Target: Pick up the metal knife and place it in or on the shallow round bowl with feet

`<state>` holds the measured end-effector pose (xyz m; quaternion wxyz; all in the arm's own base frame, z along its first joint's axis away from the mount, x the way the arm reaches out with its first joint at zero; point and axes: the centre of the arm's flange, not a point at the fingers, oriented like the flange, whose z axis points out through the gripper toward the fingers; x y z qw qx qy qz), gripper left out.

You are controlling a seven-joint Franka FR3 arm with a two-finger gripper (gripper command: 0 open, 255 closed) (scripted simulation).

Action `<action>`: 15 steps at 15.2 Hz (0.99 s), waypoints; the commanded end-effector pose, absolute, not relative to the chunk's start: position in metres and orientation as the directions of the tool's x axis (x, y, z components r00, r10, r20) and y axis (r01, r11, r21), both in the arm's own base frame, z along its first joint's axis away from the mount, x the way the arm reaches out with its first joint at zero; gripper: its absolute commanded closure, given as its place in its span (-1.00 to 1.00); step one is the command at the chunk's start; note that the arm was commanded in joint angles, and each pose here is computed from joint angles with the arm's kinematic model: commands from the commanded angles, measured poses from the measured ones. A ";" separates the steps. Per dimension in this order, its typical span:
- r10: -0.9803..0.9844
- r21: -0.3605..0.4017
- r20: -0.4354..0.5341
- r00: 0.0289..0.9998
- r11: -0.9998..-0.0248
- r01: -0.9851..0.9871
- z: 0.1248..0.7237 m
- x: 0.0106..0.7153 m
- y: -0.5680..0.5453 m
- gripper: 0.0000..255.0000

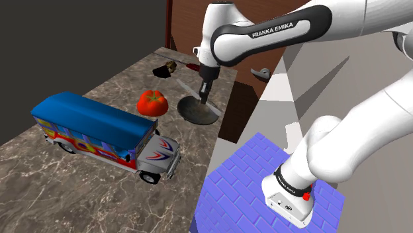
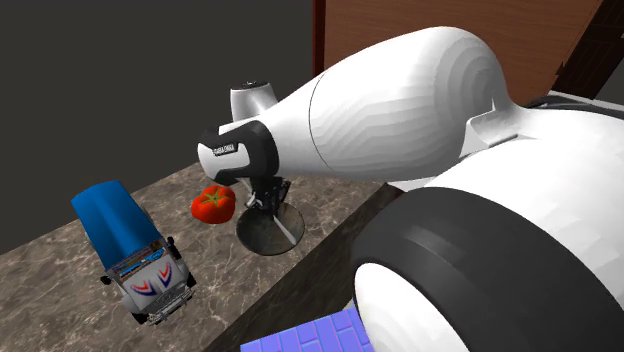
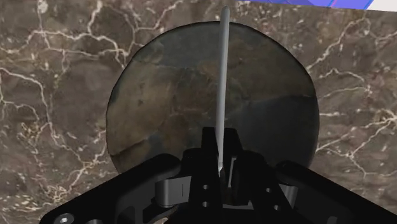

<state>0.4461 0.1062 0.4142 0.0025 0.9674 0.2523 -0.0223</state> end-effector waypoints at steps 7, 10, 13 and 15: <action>0.488 -0.006 -0.044 0.872 -0.873 0.488 0.381 0.446 0.107 1.00; 0.488 -0.006 -0.044 0.872 -0.873 0.488 0.381 0.446 0.107 1.00; 0.488 -0.006 -0.044 0.872 -0.873 0.488 0.381 0.446 0.107 1.00; 0.488 -0.006 -0.044 0.872 -0.873 0.488 0.381 0.446 0.107 -1.00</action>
